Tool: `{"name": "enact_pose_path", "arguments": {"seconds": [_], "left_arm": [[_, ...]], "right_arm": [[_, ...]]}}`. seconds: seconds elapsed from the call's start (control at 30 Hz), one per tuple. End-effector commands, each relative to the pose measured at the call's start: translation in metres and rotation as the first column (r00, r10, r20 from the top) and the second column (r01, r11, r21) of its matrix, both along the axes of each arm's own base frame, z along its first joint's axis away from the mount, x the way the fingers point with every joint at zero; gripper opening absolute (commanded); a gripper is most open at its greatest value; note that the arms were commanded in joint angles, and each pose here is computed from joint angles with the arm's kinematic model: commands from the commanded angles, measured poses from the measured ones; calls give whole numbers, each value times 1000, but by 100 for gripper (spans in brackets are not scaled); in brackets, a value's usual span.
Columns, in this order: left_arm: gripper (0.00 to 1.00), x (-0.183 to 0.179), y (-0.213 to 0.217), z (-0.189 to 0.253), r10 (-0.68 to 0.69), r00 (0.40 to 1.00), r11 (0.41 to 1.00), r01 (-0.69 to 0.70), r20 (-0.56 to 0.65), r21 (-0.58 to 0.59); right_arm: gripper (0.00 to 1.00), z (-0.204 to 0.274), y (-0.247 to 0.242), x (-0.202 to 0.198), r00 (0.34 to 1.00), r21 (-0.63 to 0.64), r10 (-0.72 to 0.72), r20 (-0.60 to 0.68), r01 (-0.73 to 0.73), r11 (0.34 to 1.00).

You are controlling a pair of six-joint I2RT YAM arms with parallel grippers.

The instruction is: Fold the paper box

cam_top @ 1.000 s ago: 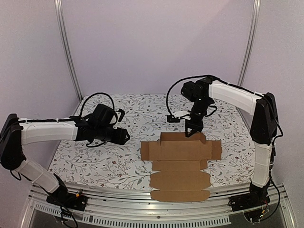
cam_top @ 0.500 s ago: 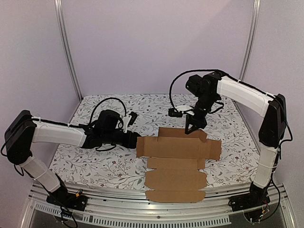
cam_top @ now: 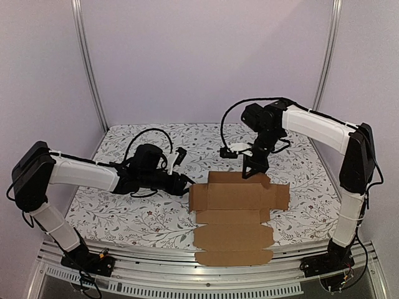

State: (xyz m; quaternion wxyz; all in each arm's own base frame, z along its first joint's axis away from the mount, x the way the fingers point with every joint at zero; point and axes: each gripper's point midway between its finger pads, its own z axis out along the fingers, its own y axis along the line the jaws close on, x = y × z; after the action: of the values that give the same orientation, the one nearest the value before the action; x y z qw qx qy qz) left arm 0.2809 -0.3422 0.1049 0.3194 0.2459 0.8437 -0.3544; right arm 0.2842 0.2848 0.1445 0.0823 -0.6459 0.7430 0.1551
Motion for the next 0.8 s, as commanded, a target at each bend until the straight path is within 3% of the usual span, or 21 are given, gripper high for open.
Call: {"name": "enact_pose_path", "arguments": {"seconds": [0.0,0.27,0.47,0.63,0.77], "left_arm": [[56,8,21,-11,104,995,993,-104,-8,56],[55,11,28,-42,161,981,984,-152,-105,89],[54,13,16,-43,159,975,987,-160,-157,7],[58,0,17,-20,116,984,969,-143,-138,-202],[59,-24,7,7,-16,996,910,-22,-89,-413]], "right_arm": [[0,20,1,4,997,23,1,78,-3,1000],[0,50,1,2,992,72,6,129,-15,997],[0,59,0,6,988,76,-12,153,0,997],[0,72,-7,14,985,102,-69,157,53,993],[0,85,-9,20,984,153,-117,131,97,983]]}}
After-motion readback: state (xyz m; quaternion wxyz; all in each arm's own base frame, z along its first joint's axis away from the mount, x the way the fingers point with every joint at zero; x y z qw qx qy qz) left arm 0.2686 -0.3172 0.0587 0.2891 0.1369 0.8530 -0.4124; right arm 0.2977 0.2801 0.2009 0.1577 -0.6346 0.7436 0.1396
